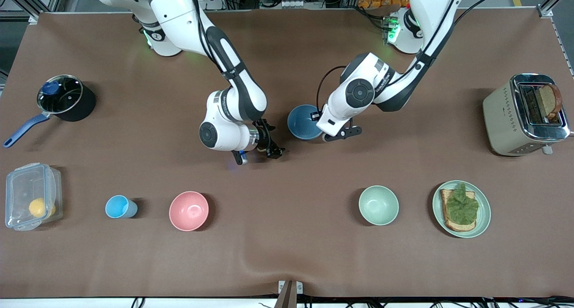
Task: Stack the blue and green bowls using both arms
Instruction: 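Lower the blue bowl into the green bowl with the left gripper and open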
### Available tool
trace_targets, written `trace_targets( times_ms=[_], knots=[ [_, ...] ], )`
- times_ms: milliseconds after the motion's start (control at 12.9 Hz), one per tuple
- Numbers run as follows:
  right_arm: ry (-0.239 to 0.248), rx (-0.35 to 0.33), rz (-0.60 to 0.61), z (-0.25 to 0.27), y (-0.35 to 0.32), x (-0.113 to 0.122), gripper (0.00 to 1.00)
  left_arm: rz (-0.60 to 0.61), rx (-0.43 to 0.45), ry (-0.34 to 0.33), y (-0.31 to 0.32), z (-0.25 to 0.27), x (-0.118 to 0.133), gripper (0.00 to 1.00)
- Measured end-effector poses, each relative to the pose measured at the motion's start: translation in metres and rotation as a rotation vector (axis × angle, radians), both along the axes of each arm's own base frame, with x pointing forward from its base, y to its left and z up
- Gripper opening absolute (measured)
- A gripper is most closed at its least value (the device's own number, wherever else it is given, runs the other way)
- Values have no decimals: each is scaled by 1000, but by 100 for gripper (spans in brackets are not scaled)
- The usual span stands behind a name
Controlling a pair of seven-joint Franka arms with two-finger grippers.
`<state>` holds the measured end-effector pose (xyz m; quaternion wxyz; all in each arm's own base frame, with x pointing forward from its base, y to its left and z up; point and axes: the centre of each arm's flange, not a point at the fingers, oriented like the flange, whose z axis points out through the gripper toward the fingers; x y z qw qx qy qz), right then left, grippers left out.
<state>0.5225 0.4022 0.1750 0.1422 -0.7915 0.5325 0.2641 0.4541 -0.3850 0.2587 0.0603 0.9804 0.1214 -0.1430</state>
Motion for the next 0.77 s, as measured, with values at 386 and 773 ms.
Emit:
trace_targets(
  times_ms=[386,773],
  knots=[
    [0,0,1,0,0,0,100,-4,1,6,-2,-4,-3,4],
    [0,0,4,0,2,-2,100,6,11,23,3,-11,-7,4]
  ],
)
